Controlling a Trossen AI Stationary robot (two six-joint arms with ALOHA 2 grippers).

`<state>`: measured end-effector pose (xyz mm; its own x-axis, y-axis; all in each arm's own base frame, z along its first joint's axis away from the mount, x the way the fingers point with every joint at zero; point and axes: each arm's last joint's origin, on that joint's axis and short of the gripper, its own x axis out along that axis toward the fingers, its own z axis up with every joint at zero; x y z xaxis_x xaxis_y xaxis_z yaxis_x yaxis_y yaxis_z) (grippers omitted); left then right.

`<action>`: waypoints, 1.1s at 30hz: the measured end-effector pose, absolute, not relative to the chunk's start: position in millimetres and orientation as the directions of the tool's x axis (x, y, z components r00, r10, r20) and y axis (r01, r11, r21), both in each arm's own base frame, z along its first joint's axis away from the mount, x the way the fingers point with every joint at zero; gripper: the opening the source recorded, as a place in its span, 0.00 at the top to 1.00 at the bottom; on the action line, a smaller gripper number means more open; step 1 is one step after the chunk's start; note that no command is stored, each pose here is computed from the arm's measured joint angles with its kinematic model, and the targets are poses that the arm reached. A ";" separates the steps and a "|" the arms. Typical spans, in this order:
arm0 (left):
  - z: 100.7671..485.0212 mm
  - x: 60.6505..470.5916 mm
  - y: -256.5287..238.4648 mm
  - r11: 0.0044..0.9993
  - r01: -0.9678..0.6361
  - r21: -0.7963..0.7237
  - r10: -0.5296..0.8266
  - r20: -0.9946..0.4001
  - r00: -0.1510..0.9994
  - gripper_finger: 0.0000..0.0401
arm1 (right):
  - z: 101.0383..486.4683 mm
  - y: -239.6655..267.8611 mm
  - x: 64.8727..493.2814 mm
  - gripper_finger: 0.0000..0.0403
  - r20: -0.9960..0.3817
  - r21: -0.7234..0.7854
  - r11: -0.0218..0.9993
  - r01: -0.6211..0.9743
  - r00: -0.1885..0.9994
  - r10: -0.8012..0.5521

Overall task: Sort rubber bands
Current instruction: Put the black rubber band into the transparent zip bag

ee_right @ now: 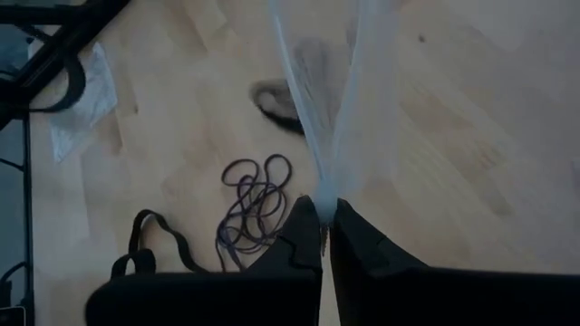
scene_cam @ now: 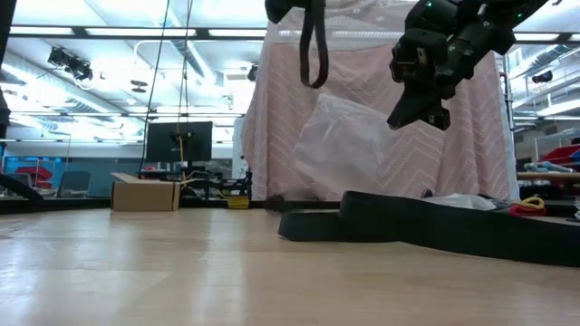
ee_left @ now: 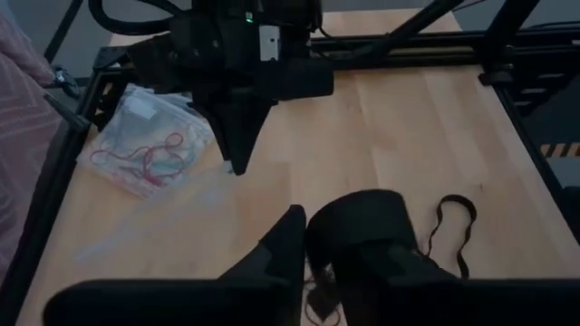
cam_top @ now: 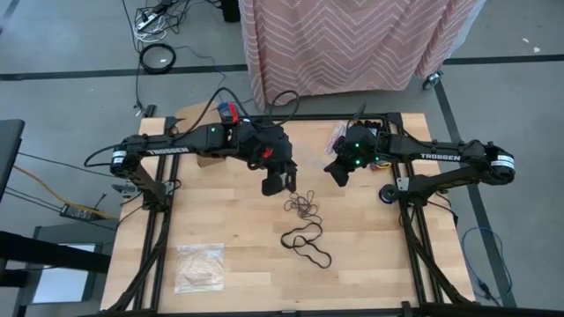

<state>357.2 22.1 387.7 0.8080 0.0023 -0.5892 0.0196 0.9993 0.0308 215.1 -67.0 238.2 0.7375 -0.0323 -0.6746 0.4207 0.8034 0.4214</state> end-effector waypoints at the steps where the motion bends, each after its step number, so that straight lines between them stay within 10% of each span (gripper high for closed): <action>1: 388.1 357.4 22.3 0.999 0.010 0.038 0.014 -0.586 0.811 0.85 | 238.5 -66.9 215.4 1.00 -0.671 0.426 0.804 0.415 0.741 -0.027; 33: 402.2 394.5 83.2 0.955 -0.283 0.089 0.295 -0.186 0.937 1.00 | 249.0 -63.5 226.1 1.00 -0.570 0.456 0.782 0.425 0.814 -0.110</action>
<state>394.5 83.2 402.2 0.9373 0.2947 -0.1862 -0.2827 0.9551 0.0889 226.1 -63.5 249.0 0.8140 -0.1097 -0.5704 0.4250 0.7819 0.4561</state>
